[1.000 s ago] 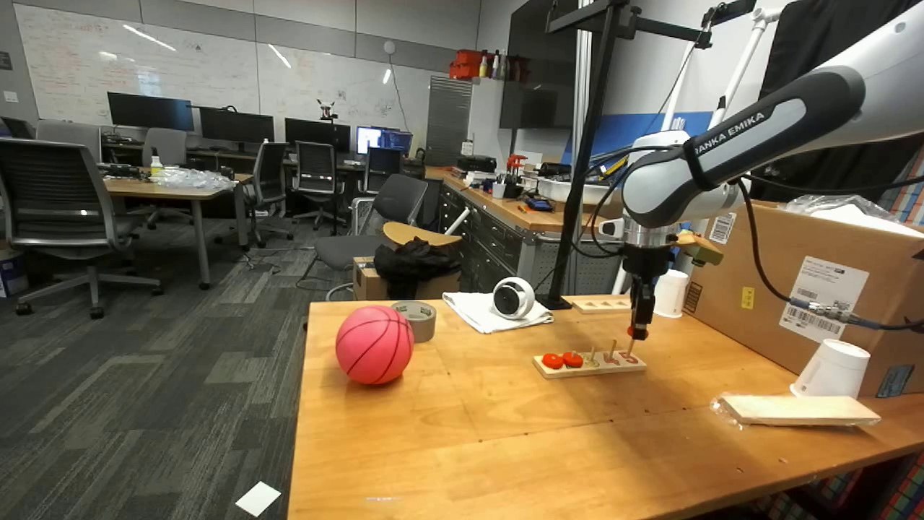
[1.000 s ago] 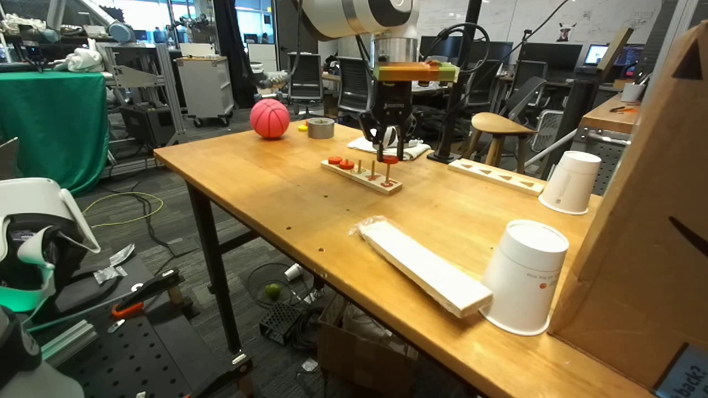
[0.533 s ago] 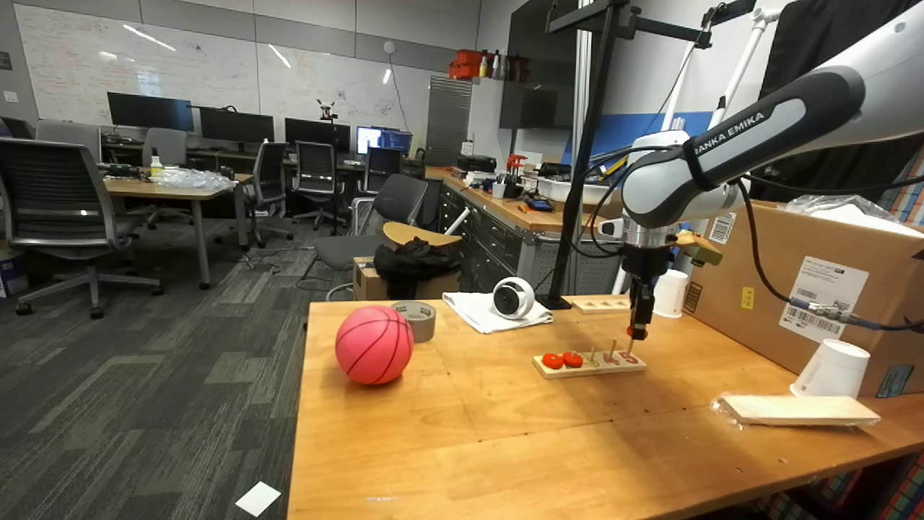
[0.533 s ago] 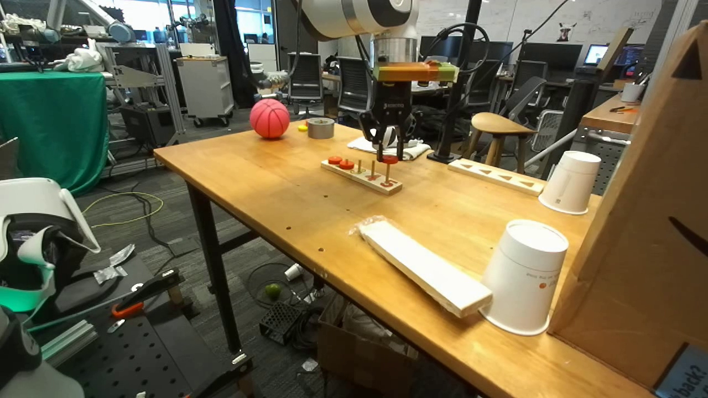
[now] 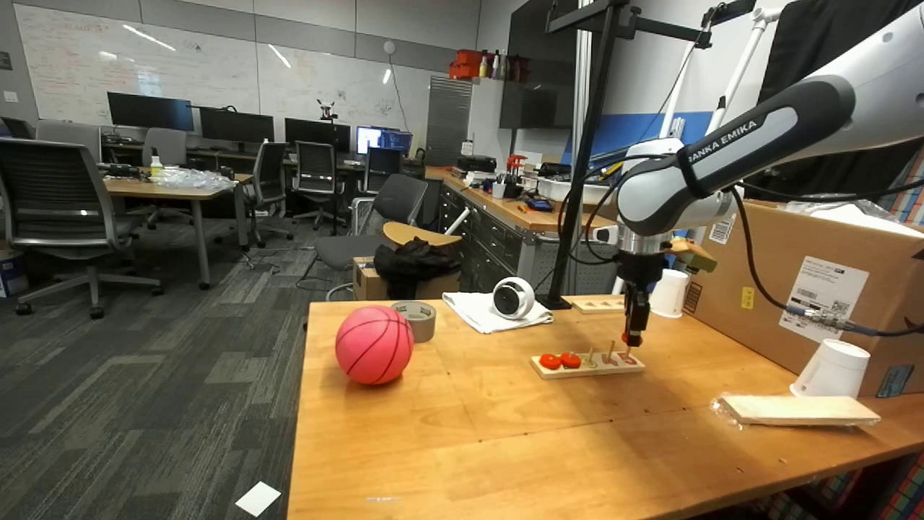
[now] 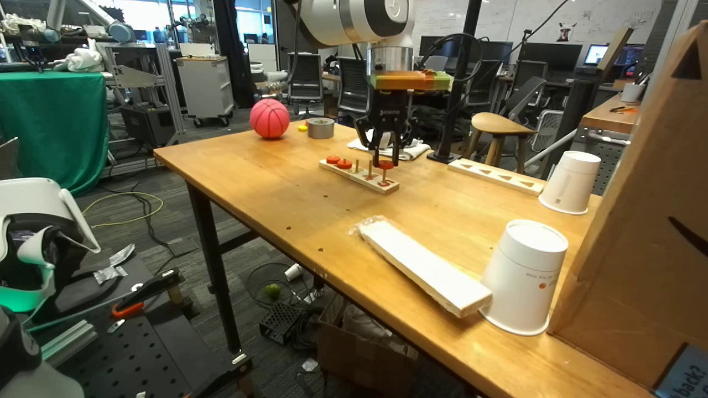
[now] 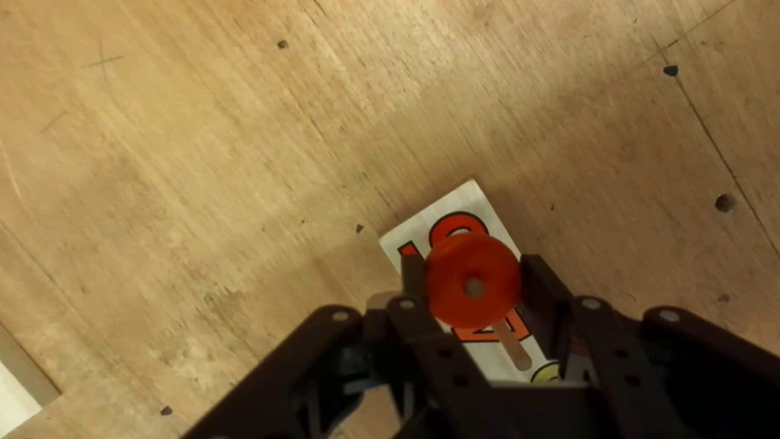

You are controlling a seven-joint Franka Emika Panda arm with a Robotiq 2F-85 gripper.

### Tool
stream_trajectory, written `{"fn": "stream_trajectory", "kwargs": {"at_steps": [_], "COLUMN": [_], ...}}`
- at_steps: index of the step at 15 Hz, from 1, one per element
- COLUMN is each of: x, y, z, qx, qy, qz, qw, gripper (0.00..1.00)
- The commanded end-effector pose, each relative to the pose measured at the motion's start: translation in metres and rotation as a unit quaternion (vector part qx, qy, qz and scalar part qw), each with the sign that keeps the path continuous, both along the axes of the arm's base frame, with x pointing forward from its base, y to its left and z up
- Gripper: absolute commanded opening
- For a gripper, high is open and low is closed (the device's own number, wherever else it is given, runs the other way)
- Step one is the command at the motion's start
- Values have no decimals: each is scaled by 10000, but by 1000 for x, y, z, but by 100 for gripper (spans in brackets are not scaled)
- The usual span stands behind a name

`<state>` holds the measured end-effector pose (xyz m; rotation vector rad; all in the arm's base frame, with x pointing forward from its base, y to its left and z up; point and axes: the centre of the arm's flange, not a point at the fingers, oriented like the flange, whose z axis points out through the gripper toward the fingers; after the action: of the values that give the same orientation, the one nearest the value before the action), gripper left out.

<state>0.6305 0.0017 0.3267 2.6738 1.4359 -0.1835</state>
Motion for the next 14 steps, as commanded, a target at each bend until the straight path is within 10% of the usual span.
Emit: {"fn": "stream_trajectory", "kwargs": {"at_steps": [1, 4, 5, 10, 14], "x": [0, -1, 1, 5, 3], "y": [2, 3, 4, 47, 105], "z": [-9, -14, -12, 22, 28], "qx": [53, 58, 66, 354, 590], "qy": [-17, 25, -18, -827, -1032], "qz": [101, 98, 77, 683, 1529], "qw": [9999, 9999, 9999, 9936, 9811], "gripper": [17, 17, 65, 97, 100]}}
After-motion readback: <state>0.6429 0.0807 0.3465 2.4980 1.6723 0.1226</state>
